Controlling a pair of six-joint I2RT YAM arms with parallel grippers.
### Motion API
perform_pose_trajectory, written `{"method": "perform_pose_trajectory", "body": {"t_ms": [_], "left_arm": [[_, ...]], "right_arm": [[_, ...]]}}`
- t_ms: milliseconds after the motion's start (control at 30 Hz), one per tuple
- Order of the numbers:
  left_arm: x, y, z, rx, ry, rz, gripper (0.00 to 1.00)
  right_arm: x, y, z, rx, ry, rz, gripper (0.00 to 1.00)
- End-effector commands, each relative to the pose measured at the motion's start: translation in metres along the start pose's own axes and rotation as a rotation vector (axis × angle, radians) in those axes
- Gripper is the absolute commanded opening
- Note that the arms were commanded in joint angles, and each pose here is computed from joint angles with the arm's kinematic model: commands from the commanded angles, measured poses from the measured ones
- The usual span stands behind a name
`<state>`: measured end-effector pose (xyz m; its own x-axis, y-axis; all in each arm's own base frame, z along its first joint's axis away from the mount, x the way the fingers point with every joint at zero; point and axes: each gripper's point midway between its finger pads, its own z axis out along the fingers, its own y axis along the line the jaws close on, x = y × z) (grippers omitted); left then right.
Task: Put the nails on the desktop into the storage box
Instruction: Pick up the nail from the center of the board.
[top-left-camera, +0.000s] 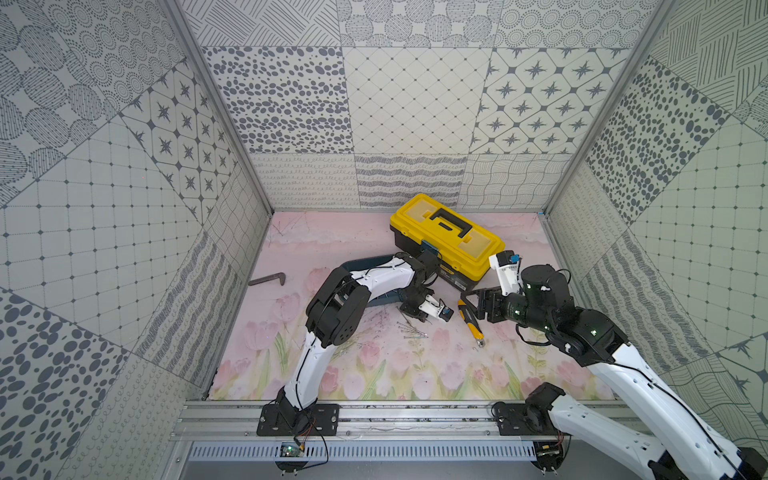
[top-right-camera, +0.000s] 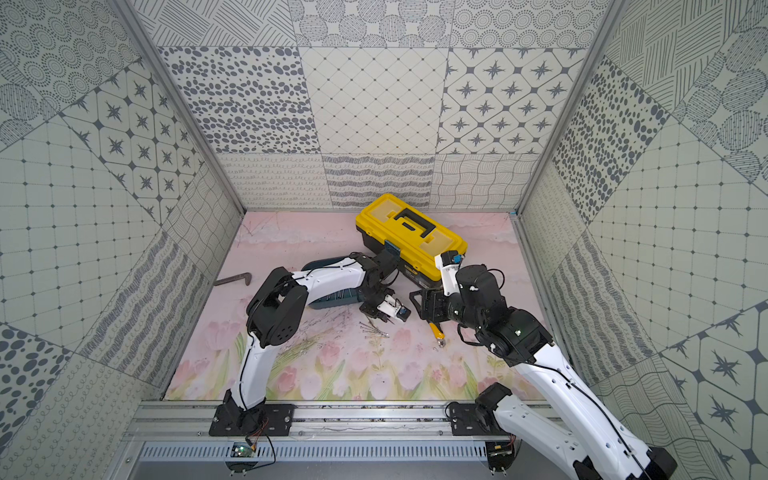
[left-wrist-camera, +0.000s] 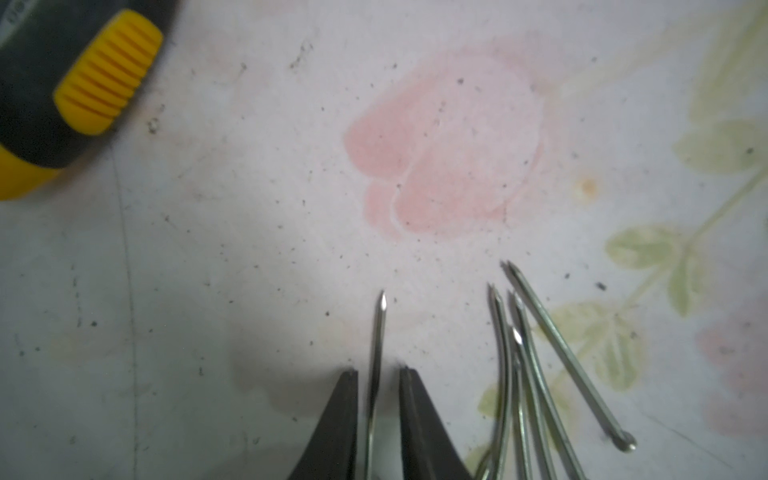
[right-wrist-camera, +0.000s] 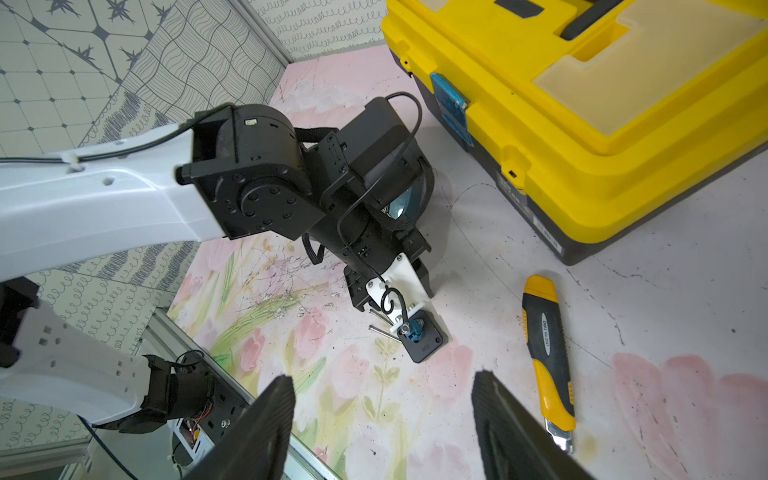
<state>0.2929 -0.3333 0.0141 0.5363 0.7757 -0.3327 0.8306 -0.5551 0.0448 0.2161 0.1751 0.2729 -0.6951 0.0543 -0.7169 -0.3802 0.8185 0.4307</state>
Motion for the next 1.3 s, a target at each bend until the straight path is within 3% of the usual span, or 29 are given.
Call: {"method": "perform_pose_trajectory", "body": {"t_ms": [0,33,233,533,933,1133,1267], "left_arm": [[0.038,-0.043,0.018,0.160,0.146,-0.078,0.08],[0.040,-0.043,0.019,0.158,0.152,-0.080,0.01],[0.042,-0.046,0.023,0.152,0.159,-0.092,0.00],[0.019,-0.035,-0.022,0.047,0.079,-0.167,0.00],[-0.036,-0.016,-0.088,-0.130,-0.195,-0.456,0.00],[-0.051,-0.007,-0.129,-0.185,-0.317,-0.650,0.00],[-0.052,0.004,-0.165,-0.242,-0.431,-0.853,0.00]], "right_arm": [[-0.013,0.002,-0.004,-0.002,-0.055,-0.041,0.74],[-0.014,0.002,-0.004,0.002,-0.060,-0.045,0.75],[-0.020,-0.001,-0.004,0.027,-0.071,-0.062,0.77],[-0.025,-0.003,0.000,0.047,-0.071,-0.052,0.79],[-0.039,0.000,-0.006,0.053,-0.120,-0.041,0.80],[-0.048,0.006,0.002,0.035,-0.127,-0.054,0.80],[-0.059,0.016,0.009,-0.007,-0.141,-0.054,0.80]]}}
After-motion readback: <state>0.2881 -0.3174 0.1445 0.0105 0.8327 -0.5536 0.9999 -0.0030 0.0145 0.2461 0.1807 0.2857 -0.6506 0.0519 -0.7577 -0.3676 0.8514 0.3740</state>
